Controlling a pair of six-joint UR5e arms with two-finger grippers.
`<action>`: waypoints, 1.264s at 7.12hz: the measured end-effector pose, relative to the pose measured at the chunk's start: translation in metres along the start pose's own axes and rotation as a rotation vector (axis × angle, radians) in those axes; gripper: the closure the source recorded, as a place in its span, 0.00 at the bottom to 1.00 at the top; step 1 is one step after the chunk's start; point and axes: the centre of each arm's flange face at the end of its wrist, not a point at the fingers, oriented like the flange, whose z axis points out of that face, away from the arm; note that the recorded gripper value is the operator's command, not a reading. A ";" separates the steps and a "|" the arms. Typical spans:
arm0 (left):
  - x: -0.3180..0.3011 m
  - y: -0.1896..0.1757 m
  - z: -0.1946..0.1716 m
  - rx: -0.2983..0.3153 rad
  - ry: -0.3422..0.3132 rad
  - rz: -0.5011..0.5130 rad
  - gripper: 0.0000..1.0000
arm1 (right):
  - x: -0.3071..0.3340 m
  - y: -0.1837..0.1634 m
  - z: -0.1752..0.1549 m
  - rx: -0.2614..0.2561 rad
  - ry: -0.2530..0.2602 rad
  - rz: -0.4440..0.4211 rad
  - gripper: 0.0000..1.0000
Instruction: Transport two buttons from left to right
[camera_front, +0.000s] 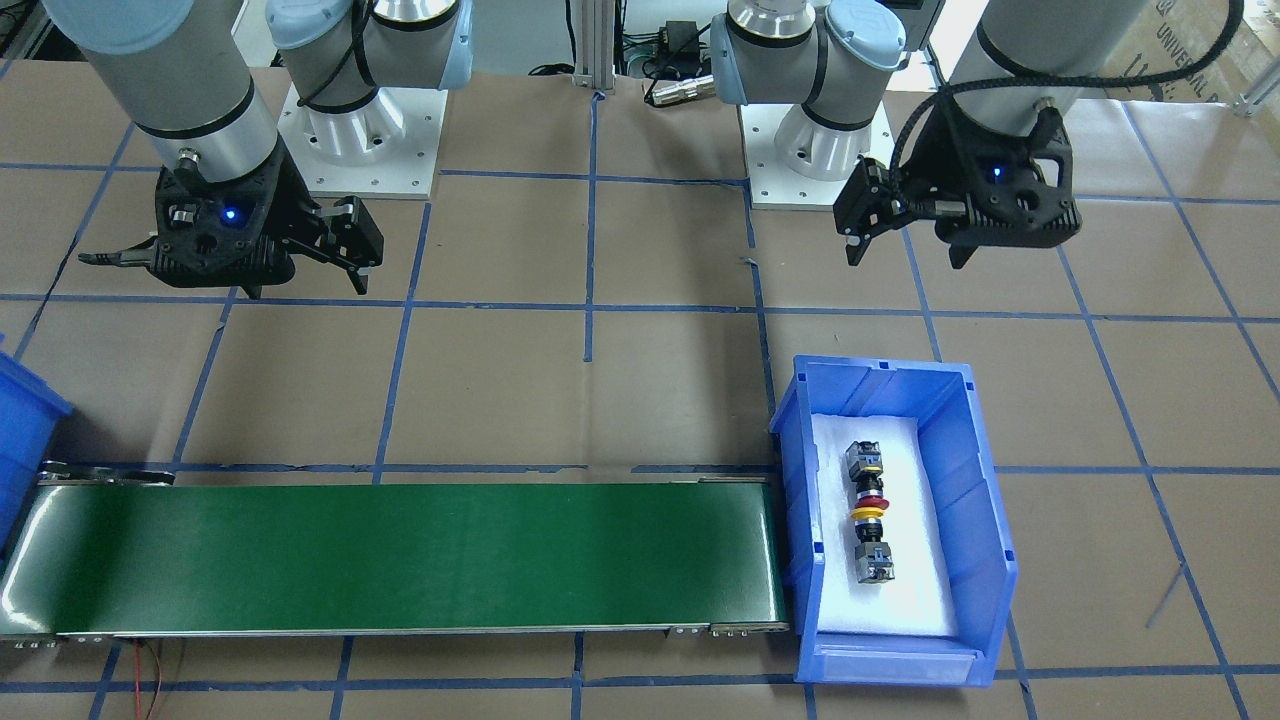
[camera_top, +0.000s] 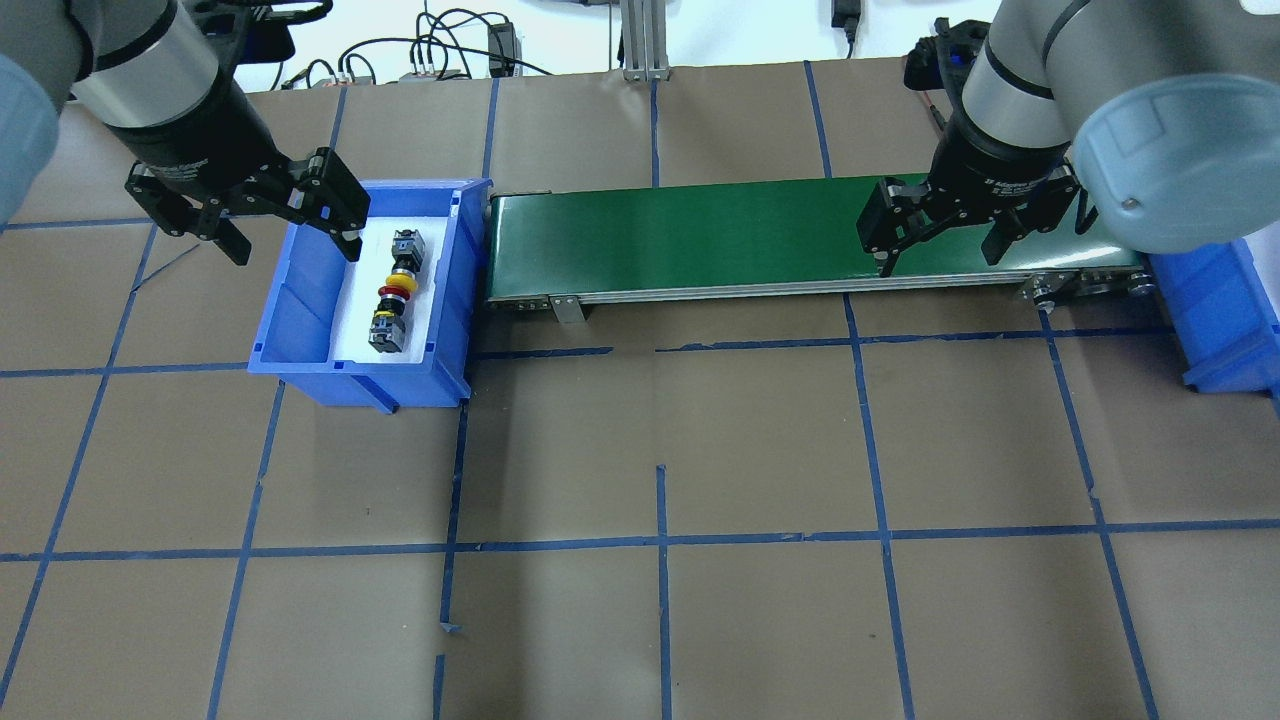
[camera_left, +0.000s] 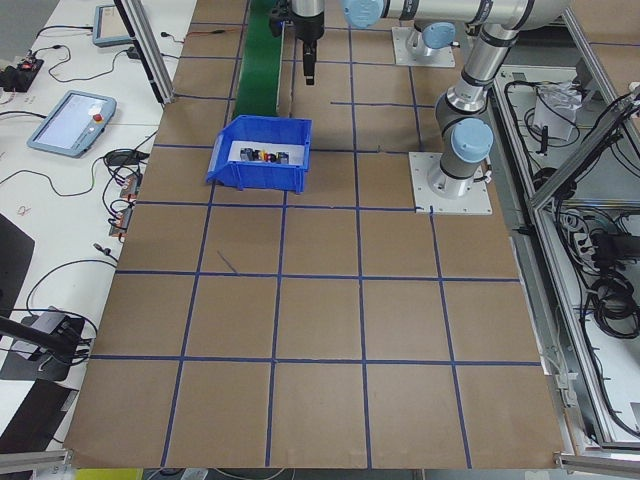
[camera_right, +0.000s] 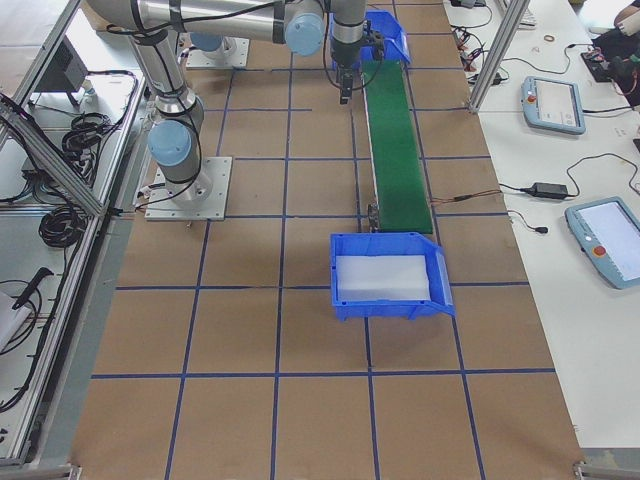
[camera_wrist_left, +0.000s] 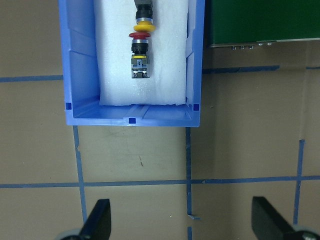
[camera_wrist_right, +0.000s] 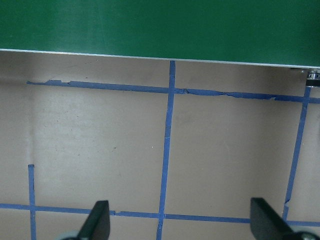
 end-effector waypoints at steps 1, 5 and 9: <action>-0.018 -0.026 0.026 -0.008 0.014 -0.001 0.00 | 0.000 0.000 0.000 0.000 0.000 -0.001 0.00; -0.072 -0.085 0.124 -0.042 0.044 0.022 0.00 | 0.000 0.000 0.002 -0.007 0.000 -0.007 0.00; -0.066 -0.075 0.198 -0.069 0.110 0.004 0.00 | 0.004 0.002 0.012 -0.026 -0.001 -0.010 0.00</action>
